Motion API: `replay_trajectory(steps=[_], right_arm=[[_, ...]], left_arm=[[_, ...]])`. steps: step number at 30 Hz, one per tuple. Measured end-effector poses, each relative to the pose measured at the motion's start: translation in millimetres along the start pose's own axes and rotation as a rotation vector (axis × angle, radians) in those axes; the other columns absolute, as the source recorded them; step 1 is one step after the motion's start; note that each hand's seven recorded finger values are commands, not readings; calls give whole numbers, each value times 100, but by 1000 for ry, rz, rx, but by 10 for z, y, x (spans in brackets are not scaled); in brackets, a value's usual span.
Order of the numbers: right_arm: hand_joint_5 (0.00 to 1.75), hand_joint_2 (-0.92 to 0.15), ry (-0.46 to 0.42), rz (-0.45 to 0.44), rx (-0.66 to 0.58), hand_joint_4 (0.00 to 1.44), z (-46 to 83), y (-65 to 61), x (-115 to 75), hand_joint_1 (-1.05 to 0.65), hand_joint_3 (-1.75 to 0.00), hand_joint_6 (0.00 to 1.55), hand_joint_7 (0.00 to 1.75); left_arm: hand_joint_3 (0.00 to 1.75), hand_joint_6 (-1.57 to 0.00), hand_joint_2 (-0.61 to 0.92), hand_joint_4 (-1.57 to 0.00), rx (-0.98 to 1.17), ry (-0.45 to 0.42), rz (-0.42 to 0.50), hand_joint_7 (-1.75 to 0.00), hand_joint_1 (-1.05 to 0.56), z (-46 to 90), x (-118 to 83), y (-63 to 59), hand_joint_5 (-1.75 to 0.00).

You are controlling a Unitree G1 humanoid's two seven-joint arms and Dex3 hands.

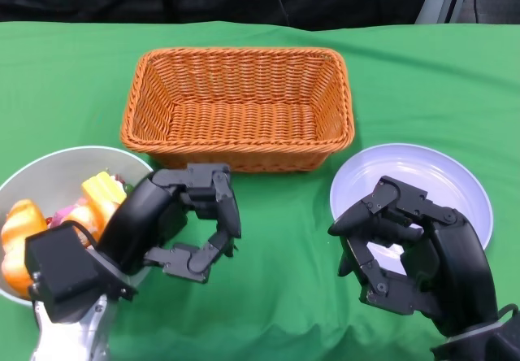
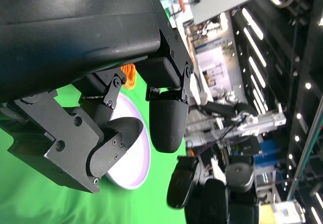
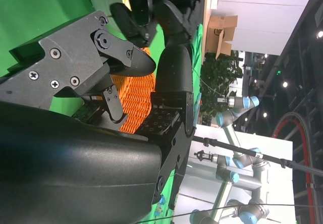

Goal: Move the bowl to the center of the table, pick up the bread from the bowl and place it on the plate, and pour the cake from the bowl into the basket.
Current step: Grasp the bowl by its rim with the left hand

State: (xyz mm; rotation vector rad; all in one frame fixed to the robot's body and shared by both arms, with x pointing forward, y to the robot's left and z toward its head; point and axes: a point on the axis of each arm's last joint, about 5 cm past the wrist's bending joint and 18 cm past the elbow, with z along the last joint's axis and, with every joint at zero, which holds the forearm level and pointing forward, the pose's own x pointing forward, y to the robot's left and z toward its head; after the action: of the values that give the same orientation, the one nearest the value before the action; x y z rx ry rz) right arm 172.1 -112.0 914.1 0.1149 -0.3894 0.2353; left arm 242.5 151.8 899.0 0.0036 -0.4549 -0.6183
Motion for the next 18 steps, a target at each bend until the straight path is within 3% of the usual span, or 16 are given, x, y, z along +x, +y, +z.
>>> replay_trajectory(steps=[7, 11, 16, 18], right_arm=[[153, -59, 10, 0, 1, 84, -35, 0, 4, -12, -94, 76, 113], [152, -60, -1, -6, -3, 84, -32, 0, 7, -12, -92, 76, 113], [152, -60, -4, -10, -4, 83, -37, 0, 6, -12, -91, 76, 113], [152, -61, -6, -11, -5, 83, -39, 4, 7, -12, -91, 76, 113]], left_arm=[[120, -76, 51, -83, 107, -47, 99, -144, -2, 239, 29, 235, -159], [114, -80, 53, -83, 171, -50, 155, -127, -2, 319, 9, 358, -148], [81, -89, 66, -80, 238, -60, 231, -83, -11, 430, -27, 534, -131], [56, -91, 77, -80, 265, -56, 263, -53, -22, 465, -24, 614, -105]])
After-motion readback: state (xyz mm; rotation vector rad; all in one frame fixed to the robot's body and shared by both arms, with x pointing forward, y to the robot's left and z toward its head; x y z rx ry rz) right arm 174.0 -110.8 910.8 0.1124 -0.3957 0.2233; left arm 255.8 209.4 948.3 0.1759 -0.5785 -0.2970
